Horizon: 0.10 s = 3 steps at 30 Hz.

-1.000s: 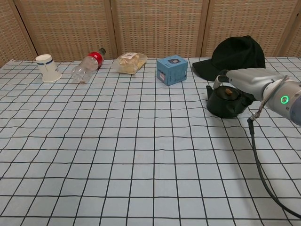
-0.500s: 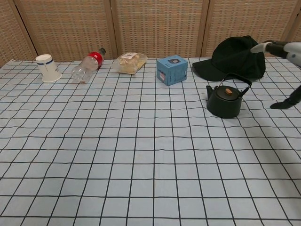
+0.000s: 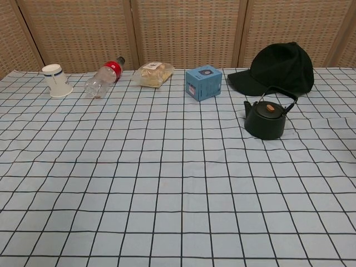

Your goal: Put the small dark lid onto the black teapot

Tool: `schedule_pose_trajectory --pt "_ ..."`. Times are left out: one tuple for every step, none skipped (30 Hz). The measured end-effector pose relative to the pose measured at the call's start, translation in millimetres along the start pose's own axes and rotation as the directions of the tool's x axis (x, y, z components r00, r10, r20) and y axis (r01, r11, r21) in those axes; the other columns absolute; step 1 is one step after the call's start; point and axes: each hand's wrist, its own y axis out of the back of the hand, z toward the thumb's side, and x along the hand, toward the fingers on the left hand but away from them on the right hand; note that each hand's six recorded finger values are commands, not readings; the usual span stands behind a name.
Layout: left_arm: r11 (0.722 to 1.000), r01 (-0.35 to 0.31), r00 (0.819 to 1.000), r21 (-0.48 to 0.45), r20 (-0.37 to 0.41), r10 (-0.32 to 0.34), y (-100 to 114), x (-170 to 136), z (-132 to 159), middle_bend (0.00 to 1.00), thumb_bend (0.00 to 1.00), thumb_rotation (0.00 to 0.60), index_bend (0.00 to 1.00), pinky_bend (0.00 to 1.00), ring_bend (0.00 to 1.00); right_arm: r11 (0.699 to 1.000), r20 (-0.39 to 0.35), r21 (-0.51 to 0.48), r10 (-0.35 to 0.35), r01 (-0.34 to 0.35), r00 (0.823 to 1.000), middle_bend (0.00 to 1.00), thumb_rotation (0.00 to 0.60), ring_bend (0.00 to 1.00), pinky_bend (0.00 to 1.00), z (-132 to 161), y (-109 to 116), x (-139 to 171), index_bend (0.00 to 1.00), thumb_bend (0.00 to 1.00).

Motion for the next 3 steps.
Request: schedule_pose_trajectory --pt "1.0 -0.008 1.0 -0.004 -0.006 0.008 1.0 0.5 -1.2 0.0 0.1 0.6 0.0 0.0 0.0 1.0 -0.004 -0.001 0.006 -0.006 1.0 0.0 0.6 0.0 0.0 -1.3 -1.8 1.2 0.05 0.16" --pt "1.0 -0.017 1.0 -0.012 -0.011 0.017 2.4 0.7 -2.0 0.0 0.1 0.6 0.0 0.0 0.0 1.0 -0.008 -0.002 0.009 -0.009 1.0 0.0 0.6 0.0 0.0 -1.2 -2.6 1.9 0.05 0.16" --pt "1.0 -0.024 1.0 -0.018 -0.013 0.023 3.7 0.6 -2.2 0.0 0.1 0.6 0.0 0.0 0.0 1.0 -0.011 -0.004 0.008 -0.008 1.0 0.0 0.6 0.0 0.0 -0.6 -2.8 2.2 0.05 0.16"
